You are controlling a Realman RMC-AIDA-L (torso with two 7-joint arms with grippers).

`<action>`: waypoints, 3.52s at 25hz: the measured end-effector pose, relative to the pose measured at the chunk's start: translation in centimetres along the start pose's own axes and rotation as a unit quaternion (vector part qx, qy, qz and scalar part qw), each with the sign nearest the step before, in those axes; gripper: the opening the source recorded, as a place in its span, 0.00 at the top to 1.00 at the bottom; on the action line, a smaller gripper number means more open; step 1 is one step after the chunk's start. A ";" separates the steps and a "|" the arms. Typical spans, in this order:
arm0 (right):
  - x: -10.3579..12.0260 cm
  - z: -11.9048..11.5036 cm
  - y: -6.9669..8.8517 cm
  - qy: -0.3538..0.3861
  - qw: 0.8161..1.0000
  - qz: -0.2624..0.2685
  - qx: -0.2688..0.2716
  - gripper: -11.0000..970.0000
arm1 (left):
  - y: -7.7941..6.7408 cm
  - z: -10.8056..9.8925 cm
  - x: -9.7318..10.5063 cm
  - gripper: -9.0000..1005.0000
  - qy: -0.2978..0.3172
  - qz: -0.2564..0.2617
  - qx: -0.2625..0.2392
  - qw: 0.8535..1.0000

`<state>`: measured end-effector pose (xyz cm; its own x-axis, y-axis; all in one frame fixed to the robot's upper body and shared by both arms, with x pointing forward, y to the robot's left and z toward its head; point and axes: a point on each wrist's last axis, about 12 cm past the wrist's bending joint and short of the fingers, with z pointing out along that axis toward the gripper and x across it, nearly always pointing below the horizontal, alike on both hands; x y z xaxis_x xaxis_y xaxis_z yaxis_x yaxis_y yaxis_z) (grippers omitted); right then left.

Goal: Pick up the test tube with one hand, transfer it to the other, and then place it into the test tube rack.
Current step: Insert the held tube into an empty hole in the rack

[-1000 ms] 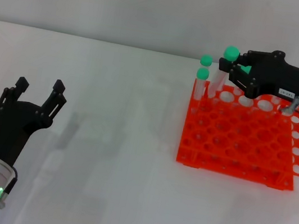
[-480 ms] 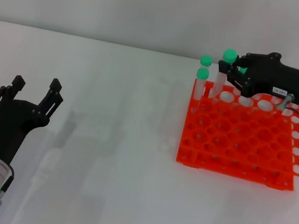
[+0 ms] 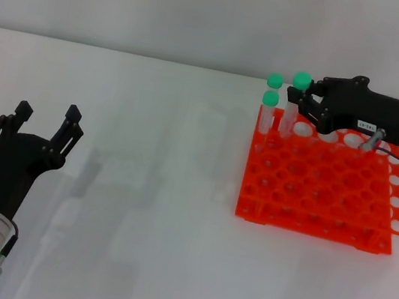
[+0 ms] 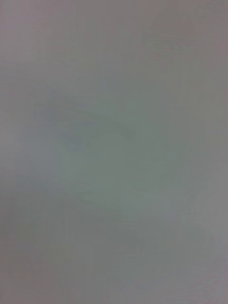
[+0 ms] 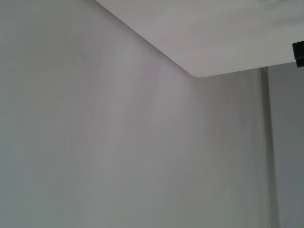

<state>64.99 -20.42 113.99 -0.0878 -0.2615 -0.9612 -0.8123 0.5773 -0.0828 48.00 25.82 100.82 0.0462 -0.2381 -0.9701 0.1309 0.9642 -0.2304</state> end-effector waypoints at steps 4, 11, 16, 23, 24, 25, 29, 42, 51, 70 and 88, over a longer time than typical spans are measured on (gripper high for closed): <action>0.2 0.1 -0.1 0.003 1.000 0.008 0.007 0.78 | 0.1 0.0 0.0 0.17 0.001 -0.003 -0.001 1.000; 0.9 0.2 -0.2 0.016 0.999 0.028 0.020 0.78 | 0.1 0.0 0.0 0.17 0.001 -0.003 -0.001 1.000; 1.0 0.1 -0.2 0.013 0.999 0.032 0.024 0.78 | 0.1 0.0 0.0 0.17 0.001 -0.003 -0.001 1.000; 1.0 -0.3 -0.6 0.010 0.999 0.034 0.028 0.78 | 0.1 0.0 0.0 0.17 0.001 -0.003 -0.001 1.000; 1.0 -0.3 -0.6 0.010 0.999 0.034 0.028 0.78 | 0.1 0.0 0.0 0.17 0.001 -0.003 -0.001 1.000; 1.0 -0.4 -0.6 0.010 0.999 0.036 0.029 0.78 | 0.1 0.0 0.0 0.17 0.001 -0.003 -0.001 1.000; 1.0 -0.5 -0.7 0.012 0.999 0.039 0.029 0.77 | 0.0 0.1 0.0 0.17 0.000 -0.003 0.001 1.000; 1.1 -0.4 -0.5 0.016 0.999 0.041 0.025 0.77 | 0.0 0.5 -0.2 0.17 -0.003 0.000 0.006 1.000; 1.3 -0.3 -0.3 0.018 0.999 0.043 0.021 0.77 | 0.3 0.6 -0.3 0.17 -0.006 0.002 -0.001 1.000; 1.5 1.9 0.9 0.063 0.998 0.028 0.015 0.77 | 0.5 0.4 -0.3 0.17 -0.004 0.005 -0.003 1.000; 1.8 2.5 1.5 0.075 0.997 0.020 0.012 0.76 | 0.7 0.0 -0.2 0.17 -0.006 0.005 -0.007 1.000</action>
<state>65.03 -18.12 111.49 -0.2061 -0.3500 -0.9138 -0.7922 0.6078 -0.0541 48.10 26.51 100.91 0.0595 -0.2302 -0.9713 0.1161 0.9680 -0.2223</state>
